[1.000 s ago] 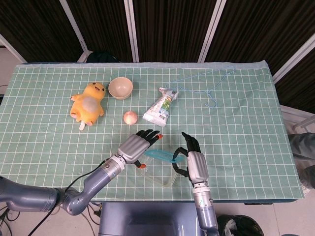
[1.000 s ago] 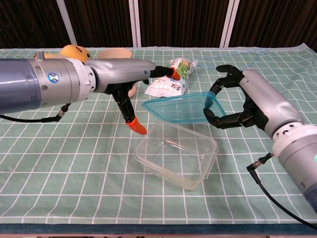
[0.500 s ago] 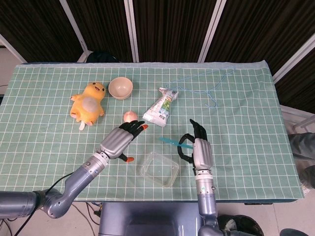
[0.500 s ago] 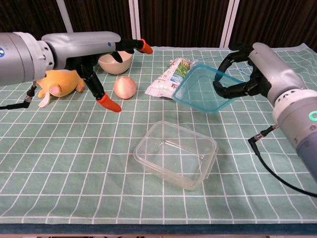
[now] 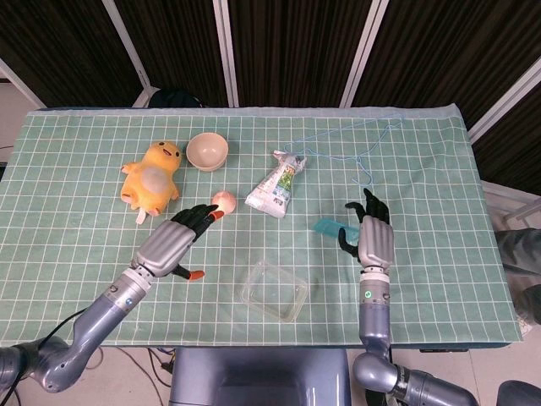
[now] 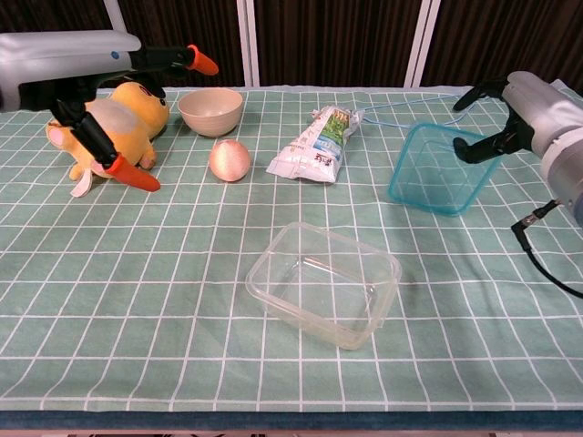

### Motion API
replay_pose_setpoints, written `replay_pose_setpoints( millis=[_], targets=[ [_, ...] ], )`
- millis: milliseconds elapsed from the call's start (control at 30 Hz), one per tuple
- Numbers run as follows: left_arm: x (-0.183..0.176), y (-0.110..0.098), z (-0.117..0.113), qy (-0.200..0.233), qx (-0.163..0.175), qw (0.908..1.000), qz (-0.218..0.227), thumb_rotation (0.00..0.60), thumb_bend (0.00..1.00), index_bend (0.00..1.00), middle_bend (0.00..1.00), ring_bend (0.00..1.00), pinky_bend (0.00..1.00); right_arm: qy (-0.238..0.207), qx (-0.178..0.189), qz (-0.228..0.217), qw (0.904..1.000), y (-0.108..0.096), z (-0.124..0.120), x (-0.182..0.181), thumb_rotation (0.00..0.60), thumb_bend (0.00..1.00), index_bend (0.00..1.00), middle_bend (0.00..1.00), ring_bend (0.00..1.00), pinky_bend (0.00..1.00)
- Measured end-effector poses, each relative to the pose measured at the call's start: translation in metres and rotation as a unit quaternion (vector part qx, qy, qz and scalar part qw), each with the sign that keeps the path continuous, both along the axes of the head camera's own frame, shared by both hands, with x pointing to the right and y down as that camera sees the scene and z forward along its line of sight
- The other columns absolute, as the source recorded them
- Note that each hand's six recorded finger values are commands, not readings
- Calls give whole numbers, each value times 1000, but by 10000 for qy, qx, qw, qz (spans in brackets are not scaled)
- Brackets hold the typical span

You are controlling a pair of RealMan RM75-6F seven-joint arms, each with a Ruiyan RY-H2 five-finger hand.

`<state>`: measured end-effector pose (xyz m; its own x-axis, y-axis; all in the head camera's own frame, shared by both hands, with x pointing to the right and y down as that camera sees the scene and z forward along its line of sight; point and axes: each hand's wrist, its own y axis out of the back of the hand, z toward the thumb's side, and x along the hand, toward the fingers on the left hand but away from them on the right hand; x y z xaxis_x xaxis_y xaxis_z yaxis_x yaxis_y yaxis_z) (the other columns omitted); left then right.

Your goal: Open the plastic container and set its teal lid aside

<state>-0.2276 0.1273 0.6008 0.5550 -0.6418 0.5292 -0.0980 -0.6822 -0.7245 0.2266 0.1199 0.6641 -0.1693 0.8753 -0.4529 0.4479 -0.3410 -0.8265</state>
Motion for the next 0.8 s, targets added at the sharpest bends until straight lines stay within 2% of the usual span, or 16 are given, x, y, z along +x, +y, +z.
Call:
replay_pose_setpoints(
  millis=[200, 367, 567, 800],
  targets=[
    [-27, 10, -11, -70, 114, 9999, -58, 600, 0, 0, 0, 0, 127, 440, 224, 197, 9986, -31, -11, 19, 600, 389, 0, 0, 0, 0],
    [-57, 21, -20, -120, 133, 9995, -269, 600, 0, 0, 0, 0, 123, 615, 300, 286, 9972, -37, -20, 36, 600, 388, 0, 0, 0, 0],
    [-87, 42, -26, -232, 100, 9984, -504, 600, 0, 0, 0, 0, 120, 729, 202, 125, 9971, -20, -34, 64, 600, 384, 0, 0, 0, 0],
    [-130, 71, -40, -526, 323, 9955, -720, 600, 0, 0, 0, 0, 91, 949, 56, -324, 9949, 27, -66, 120, 600, 274, 0, 0, 0, 0]
  ],
)
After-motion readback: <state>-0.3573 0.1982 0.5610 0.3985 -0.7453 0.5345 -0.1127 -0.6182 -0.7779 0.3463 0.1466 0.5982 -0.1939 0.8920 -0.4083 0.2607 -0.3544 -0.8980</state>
